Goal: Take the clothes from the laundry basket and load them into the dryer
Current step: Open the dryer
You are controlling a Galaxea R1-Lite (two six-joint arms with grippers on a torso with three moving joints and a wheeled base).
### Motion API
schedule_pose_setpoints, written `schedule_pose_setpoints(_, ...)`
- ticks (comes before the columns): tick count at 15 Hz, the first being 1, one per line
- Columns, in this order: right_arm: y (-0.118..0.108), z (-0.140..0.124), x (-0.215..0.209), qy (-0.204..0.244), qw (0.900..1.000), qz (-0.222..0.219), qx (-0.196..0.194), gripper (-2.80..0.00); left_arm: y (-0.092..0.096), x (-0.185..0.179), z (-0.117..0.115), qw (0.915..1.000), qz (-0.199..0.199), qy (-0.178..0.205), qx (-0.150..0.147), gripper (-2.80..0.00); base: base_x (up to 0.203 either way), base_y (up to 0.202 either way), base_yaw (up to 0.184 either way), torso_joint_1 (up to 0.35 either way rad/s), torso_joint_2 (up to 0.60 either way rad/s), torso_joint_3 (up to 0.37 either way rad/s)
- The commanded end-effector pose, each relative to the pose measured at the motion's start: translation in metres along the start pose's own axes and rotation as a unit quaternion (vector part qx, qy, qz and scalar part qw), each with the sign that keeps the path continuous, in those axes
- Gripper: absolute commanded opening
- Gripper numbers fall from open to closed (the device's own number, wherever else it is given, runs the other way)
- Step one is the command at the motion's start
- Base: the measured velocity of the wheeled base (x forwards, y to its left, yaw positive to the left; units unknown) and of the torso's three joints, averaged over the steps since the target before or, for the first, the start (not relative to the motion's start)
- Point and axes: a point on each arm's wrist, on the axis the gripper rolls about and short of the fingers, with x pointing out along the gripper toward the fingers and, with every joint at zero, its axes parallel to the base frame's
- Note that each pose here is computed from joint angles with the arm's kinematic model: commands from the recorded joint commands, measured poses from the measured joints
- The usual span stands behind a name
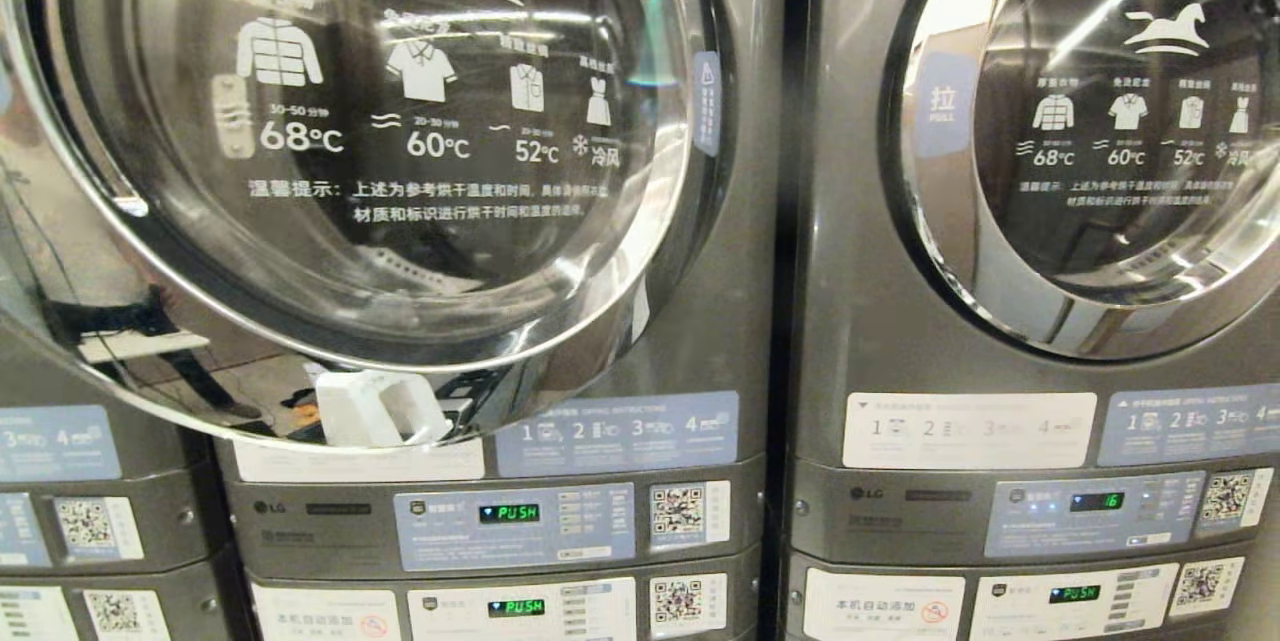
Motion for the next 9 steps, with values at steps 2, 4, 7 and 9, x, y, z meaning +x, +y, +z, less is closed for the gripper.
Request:
schedule_pose_setpoints(2,0.0000,0.0000,0.0000,0.000,1.000,0.000,0.000,-2.80,0.0000,0.0000,-0.0002,1.0000,0.000,0.000,-0.001,-2.80,0.000,-0.195,0.002,0.003,0.00,-0.005)
schedule_pose_setpoints(4,0.0000,-0.0001,0.0000,0.000,1.000,0.000,0.000,-2.80,0.0000,0.0001,-0.0004,1.0000,0.001,0.001,-0.003,-2.80,0.000,-0.197,0.004,0.003,0.00,0.003)
schedule_pose_setpoints(7,0.0000,0.0000,0.0000,0.000,1.000,0.000,0.000,-2.80,0.0000,0.0000,0.0000,1.0000,0.001,0.000,-0.003,-2.80,0.000,-0.133,0.000,0.002,0.00,0.001)
schedule_pose_setpoints(9,0.0000,-0.0002,0.0000,0.000,1.000,0.000,0.000,-2.80,0.0001,0.0000,0.0000,1.0000,0.002,0.000,-0.003,-2.80,0.000,0.000,0.000,0.000,0.00,0.000)
